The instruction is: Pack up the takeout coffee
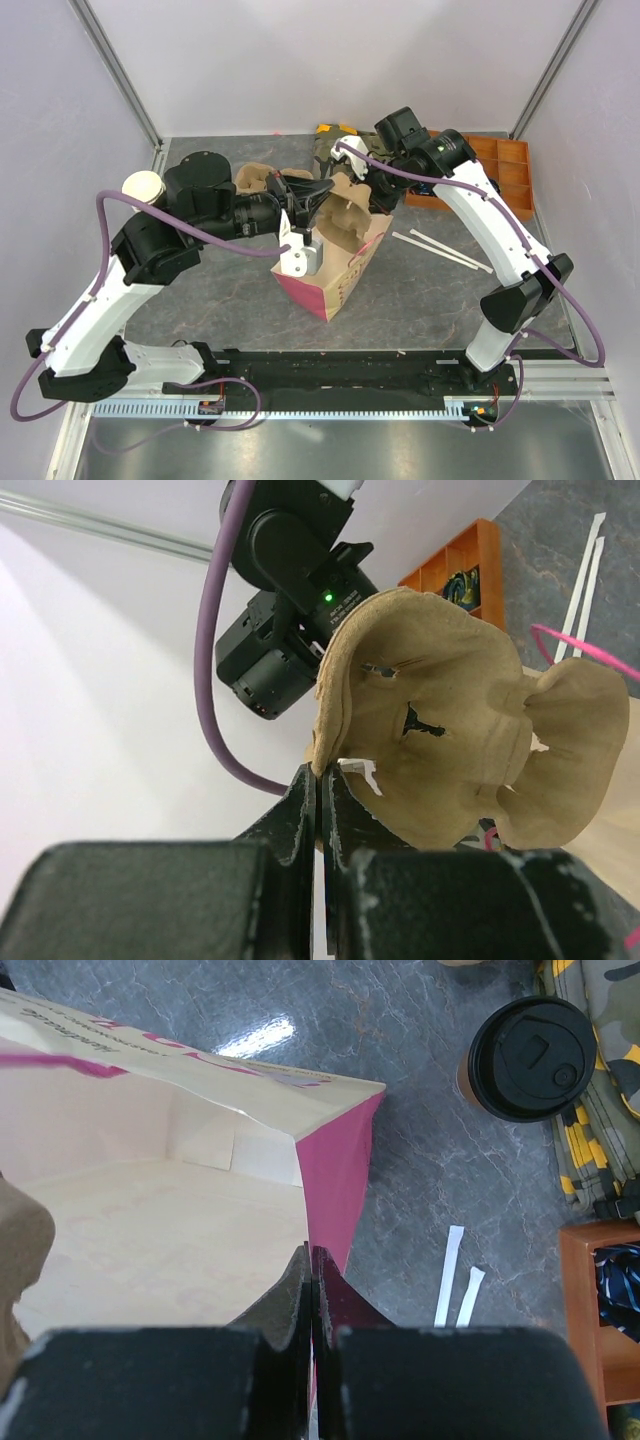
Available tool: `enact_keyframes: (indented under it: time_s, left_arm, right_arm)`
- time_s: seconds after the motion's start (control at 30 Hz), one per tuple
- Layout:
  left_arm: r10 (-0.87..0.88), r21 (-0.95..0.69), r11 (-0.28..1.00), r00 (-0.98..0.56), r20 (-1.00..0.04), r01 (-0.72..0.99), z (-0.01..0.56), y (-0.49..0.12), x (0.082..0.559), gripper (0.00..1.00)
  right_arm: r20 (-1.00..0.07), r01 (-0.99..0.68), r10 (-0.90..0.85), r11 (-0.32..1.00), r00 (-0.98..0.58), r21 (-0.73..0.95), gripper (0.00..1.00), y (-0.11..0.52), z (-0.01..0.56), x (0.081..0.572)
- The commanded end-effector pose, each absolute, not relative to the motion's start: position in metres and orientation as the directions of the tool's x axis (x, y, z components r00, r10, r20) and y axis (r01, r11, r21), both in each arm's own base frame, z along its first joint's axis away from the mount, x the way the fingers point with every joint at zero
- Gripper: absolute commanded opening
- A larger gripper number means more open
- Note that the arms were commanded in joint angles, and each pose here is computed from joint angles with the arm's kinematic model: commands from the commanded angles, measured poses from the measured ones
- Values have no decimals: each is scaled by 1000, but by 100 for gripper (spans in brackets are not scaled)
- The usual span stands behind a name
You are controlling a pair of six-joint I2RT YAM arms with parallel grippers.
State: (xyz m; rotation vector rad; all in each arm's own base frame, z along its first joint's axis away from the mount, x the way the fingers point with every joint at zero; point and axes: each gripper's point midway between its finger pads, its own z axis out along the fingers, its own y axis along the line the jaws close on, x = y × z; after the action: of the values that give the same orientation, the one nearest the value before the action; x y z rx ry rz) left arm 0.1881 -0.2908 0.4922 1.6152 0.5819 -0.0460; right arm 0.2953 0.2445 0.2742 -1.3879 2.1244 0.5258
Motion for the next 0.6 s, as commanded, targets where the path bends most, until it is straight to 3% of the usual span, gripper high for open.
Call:
enact_keyframes:
  time_s: [0.0, 0.4, 0.57]
  left_arm:
    - [335, 897, -28, 850, -408, 441, 478, -290, 181, 2]
    - [453, 882, -144, 822, -344, 449, 418, -278, 193, 2]
    - [459, 846, -142, 792, -403, 514, 408, -280, 190, 2]
  right_arm:
    - [-661, -921, -686, 390, -303, 17, 0, 249, 289, 296]
    - [-687, -956, -695, 293, -213, 0, 0, 250, 300, 282]
    - [-697, -965, -695, 262, -175, -19, 0, 256, 305, 279]
